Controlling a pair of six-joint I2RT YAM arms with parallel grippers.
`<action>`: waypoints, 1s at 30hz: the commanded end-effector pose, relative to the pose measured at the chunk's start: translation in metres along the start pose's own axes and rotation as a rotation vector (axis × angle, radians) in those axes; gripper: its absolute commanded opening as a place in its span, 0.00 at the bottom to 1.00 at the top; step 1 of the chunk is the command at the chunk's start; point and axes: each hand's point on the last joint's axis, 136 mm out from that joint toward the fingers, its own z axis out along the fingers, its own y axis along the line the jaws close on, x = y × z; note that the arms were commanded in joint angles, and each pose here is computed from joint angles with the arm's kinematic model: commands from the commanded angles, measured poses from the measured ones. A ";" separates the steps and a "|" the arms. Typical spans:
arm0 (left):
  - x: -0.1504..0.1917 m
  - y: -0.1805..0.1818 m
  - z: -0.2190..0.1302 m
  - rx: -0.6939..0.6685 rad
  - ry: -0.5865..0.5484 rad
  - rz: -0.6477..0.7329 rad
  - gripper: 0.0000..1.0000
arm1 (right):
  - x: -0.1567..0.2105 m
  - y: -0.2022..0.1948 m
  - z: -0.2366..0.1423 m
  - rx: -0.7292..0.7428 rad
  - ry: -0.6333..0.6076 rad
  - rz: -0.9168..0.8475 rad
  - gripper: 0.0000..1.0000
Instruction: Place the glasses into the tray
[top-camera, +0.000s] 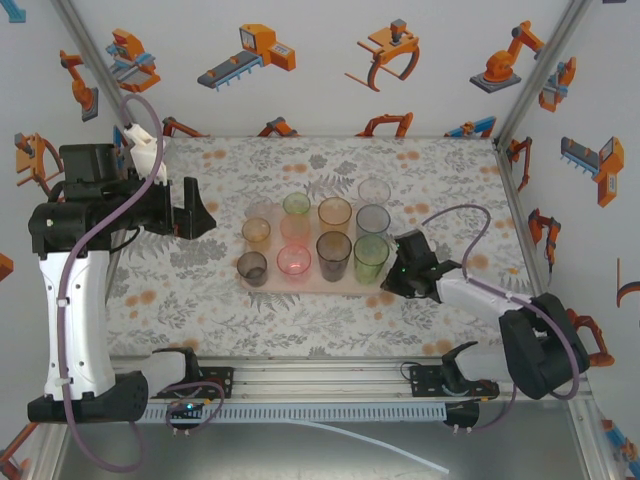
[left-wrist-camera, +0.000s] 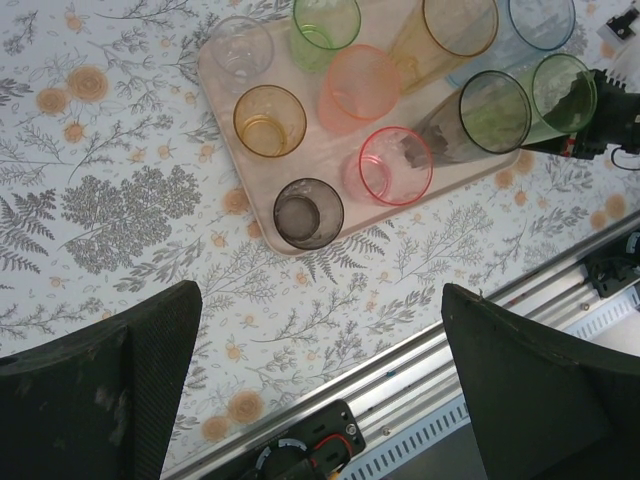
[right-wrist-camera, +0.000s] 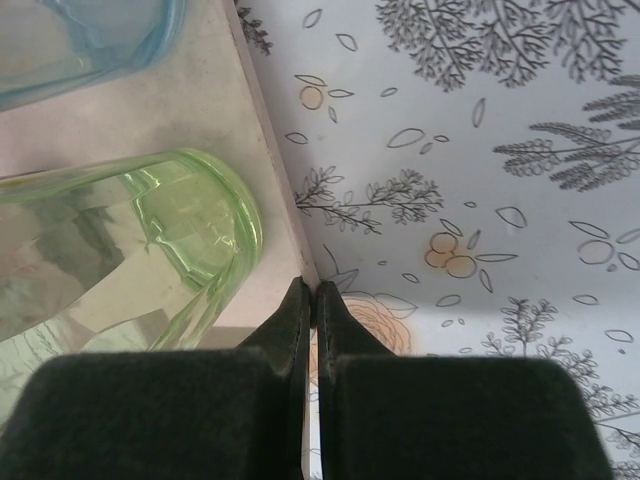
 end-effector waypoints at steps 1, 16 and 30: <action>-0.002 -0.003 -0.003 0.012 -0.002 0.007 0.97 | -0.003 -0.020 -0.008 0.063 -0.025 0.022 0.03; 0.006 -0.001 0.004 0.018 0.014 -0.017 0.97 | -0.003 -0.039 -0.012 0.071 -0.016 0.058 0.04; 0.009 -0.001 0.003 0.011 0.012 -0.020 0.97 | -0.003 -0.043 -0.019 0.067 -0.018 0.054 0.09</action>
